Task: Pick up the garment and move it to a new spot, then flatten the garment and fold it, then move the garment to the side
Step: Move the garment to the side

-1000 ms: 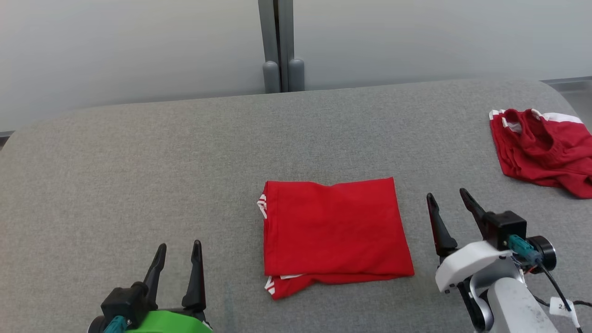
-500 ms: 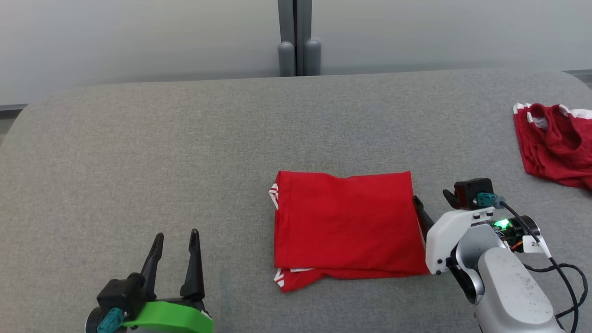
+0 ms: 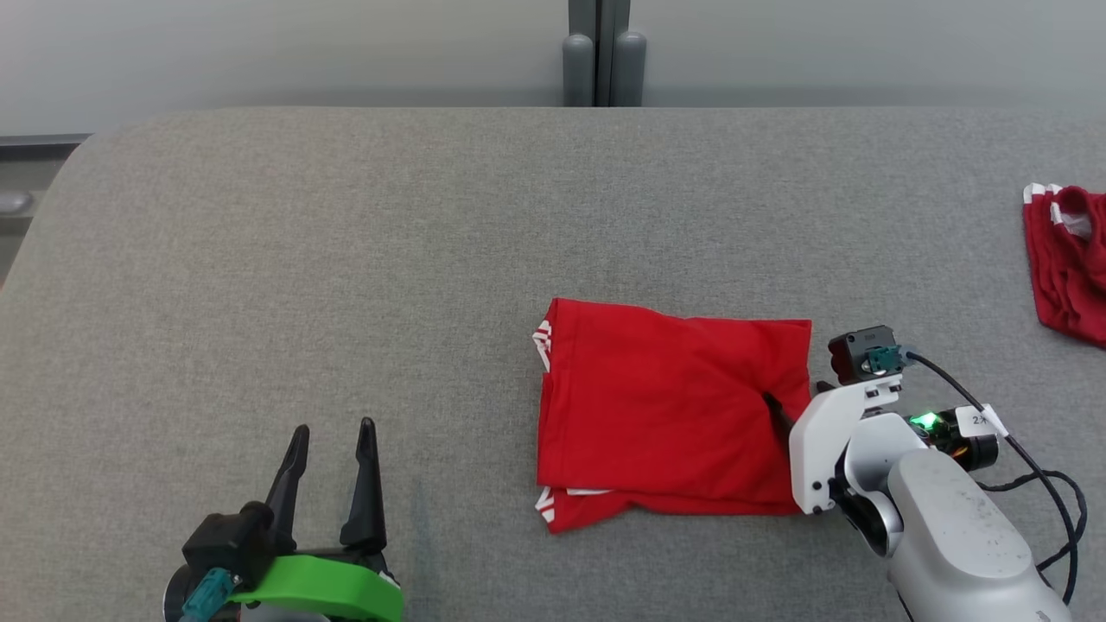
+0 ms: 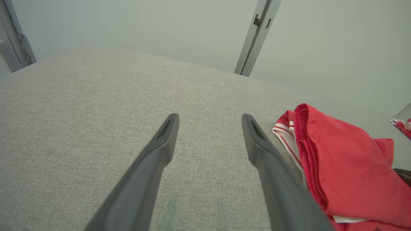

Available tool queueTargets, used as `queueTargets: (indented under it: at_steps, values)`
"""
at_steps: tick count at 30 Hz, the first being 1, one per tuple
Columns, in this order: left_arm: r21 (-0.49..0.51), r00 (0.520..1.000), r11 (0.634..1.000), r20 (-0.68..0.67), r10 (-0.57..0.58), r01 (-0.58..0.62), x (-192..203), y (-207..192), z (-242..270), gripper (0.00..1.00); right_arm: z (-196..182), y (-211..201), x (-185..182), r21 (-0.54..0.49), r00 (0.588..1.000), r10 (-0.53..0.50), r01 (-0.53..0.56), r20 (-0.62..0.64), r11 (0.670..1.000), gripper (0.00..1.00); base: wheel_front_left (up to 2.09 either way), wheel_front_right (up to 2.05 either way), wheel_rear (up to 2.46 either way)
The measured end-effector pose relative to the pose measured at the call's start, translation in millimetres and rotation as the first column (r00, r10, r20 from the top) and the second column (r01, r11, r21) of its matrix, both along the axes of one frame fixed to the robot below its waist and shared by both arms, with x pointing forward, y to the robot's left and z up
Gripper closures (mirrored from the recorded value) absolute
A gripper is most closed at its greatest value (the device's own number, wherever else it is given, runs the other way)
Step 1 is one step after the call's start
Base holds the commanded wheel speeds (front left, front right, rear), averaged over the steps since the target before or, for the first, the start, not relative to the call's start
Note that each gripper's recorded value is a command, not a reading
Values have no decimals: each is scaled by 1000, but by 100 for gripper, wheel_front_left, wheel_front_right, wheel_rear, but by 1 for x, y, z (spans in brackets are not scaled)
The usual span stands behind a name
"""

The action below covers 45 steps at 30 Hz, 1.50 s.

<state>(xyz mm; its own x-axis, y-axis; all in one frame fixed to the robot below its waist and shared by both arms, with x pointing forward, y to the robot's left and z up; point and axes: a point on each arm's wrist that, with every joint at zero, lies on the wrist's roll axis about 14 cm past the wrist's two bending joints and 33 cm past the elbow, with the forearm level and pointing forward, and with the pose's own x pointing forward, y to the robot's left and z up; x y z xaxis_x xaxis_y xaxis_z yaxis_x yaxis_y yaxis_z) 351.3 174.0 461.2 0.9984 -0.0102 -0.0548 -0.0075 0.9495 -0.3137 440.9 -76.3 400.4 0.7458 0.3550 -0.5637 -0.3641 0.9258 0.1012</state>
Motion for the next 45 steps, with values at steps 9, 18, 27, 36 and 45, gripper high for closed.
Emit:
queueTargets:
  at_steps: [9, 18, 27, 36, 45]
  values:
    - [-3, 1000, 1000, -11, -19, 19, 3, -7, -3, 0, -4, 17, 0, 7, 999, 51, -50, -18, 999, 87, 0, 0, 0]
    - [-6, 997, 997, -8, -78, 78, 12, -25, -4, 0, 23, -19, 24, -3, 993, -21, 22, 116, 1000, 100, 0, 0, 0]
    - [7, 978, 978, 32, -207, 207, 36, -65, 4, 0, 51, -114, 35, -93, 961, -172, 195, 217, 976, 100, 0, 0, 0]
    - [18, 923, 924, 57, -381, 381, 65, -125, 2, 0, 67, -200, 19, -111, 897, -352, 392, 268, 913, 100, 0, 0, 0]
    - [2, 859, 859, 26, -512, 512, 77, -173, -21, 0, 51, -236, 0, -120, 853, -460, 498, 245, 859, 100, 0, 0, 0]
